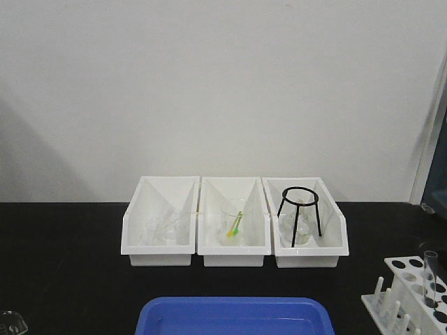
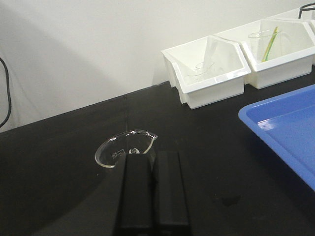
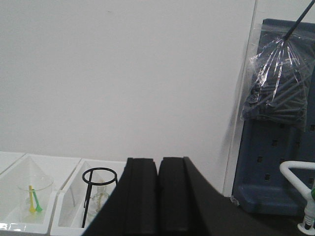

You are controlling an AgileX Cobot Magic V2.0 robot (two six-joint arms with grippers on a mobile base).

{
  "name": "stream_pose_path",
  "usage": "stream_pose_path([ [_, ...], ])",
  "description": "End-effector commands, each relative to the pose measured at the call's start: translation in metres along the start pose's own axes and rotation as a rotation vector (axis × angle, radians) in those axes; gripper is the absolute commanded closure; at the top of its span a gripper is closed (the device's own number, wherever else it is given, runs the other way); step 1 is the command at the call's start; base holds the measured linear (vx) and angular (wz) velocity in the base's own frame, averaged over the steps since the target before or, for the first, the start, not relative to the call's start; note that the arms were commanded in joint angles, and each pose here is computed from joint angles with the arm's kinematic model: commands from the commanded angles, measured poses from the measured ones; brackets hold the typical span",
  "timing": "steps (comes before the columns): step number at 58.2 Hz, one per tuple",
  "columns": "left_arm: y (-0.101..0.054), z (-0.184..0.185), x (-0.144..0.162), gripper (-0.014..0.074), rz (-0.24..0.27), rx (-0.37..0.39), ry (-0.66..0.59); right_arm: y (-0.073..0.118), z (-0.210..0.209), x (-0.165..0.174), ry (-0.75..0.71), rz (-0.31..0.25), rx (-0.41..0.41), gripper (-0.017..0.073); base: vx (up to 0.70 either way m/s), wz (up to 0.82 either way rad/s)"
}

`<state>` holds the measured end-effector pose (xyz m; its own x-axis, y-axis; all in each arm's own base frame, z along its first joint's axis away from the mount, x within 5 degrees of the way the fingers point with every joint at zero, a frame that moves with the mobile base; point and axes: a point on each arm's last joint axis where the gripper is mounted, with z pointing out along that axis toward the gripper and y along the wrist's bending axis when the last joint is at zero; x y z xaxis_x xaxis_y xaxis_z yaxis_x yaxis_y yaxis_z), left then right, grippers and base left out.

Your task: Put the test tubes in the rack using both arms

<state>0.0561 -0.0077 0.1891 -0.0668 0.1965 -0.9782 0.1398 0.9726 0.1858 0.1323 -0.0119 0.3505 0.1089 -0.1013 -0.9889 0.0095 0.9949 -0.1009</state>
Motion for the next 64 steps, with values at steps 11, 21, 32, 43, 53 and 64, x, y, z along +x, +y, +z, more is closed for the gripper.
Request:
stream_pose_path([
  [11, 0.001, 0.000, 0.001, 0.0614, -0.010, -0.023, -0.065, 0.001, 0.000, -0.012, -0.045, -0.001, -0.019, 0.0567, 0.00, 0.00],
  [21, 0.001, 0.000, 0.002, 0.0614, -0.010, -0.022, -0.063, 0.001, 0.000, -0.012, -0.045, -0.001, -0.019, 0.0567, 0.00, 0.00],
  [32, 0.001, 0.000, 0.002, 0.0614, -0.010, -0.022, -0.063, 0.001, 0.000, -0.012, -0.045, -0.001, -0.019, 0.0567, 0.00, 0.00],
  [43, 0.001, 0.000, 0.002, 0.0614, -0.010, -0.022, -0.063, 0.000, 0.000, -0.011, -0.041, -0.005, -0.008, 0.0567, 0.00, 0.00],
  [53, 0.001, 0.000, 0.002, 0.0614, -0.010, -0.022, -0.063, -0.001, -0.002, -0.008, -0.063, 0.036, 0.013, 0.0567, 0.00, 0.00],
  [64, 0.001, 0.000, 0.002, 0.0614, -0.010, -0.022, -0.063, 0.011, -0.019, 0.021, -0.055, -0.020, -0.001, 0.0567, 0.00, 0.00],
])
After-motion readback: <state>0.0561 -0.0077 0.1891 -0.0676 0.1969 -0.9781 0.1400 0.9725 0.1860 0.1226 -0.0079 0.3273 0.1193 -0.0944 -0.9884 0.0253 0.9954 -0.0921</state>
